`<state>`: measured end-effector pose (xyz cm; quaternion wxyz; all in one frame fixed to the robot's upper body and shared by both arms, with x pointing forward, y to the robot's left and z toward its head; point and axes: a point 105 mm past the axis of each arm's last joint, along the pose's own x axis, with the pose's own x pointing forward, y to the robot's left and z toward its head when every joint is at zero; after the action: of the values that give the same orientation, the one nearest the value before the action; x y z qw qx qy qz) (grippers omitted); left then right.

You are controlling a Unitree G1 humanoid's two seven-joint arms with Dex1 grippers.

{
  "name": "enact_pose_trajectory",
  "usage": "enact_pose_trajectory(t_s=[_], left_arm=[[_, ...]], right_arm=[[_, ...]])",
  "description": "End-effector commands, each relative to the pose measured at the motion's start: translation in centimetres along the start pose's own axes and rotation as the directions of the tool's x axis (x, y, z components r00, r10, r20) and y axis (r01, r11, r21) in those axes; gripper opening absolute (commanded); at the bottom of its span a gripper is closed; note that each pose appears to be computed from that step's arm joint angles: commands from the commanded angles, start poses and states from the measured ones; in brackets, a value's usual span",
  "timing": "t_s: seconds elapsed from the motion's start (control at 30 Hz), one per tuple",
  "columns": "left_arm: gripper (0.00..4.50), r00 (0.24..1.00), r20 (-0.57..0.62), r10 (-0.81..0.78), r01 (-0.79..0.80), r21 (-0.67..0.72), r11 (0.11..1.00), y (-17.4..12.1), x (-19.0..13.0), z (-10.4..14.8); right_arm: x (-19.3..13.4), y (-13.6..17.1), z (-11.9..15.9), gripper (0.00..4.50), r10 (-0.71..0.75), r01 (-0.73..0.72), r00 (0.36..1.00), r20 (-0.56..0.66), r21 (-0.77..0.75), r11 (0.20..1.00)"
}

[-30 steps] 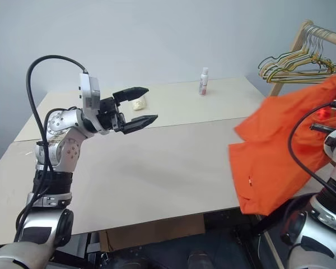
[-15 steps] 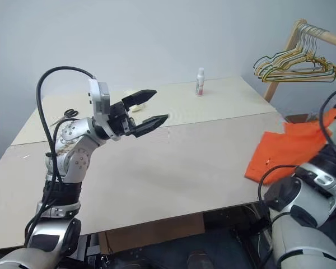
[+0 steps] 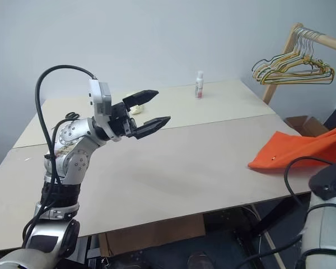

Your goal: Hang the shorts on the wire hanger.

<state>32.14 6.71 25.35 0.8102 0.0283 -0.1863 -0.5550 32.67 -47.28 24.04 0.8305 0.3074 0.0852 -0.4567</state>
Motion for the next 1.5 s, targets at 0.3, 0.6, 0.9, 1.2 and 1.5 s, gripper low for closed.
enact_pose_trajectory(t_s=[0.3, 0.6, 0.9, 1.2, 1.5], left_arm=[[4.48, 1.000, 0.021, -0.014, 0.013, 0.018, 1.000, -0.4, 0.1, 0.7], [4.48, 0.991, 0.082, -0.110, 0.110, -0.004, 0.994, -1.8, -0.1, 1.6], [4.49, 0.989, 0.092, -0.112, 0.113, -0.003, 0.994, -1.6, 0.0, 1.5], [4.50, 0.990, 0.094, -0.110, 0.111, -0.004, 0.994, -1.8, 0.0, 1.4], [4.50, 0.988, 0.098, -0.116, 0.117, -0.006, 0.993, -1.8, 0.2, 1.4]], right_arm=[[0.1, -0.5, 1.3, 0.00, 0.026, -0.022, 0.999, -0.021, 0.200, 0.980], [0.7, -1.5, 0.4, 0.00, -0.009, 0.018, 0.999, -0.045, 0.217, 0.976], [1.0, -1.2, -0.7, 0.31, -0.039, 0.042, 0.998, -0.039, 0.060, 0.997], [0.5, -1.6, 0.7, 3.35, -0.160, 0.171, 0.981, 0.108, -0.102, 0.980], [-3.7, 1.2, 3.5, 4.48, -0.196, 0.345, 0.863, 0.465, -0.260, 0.902]])
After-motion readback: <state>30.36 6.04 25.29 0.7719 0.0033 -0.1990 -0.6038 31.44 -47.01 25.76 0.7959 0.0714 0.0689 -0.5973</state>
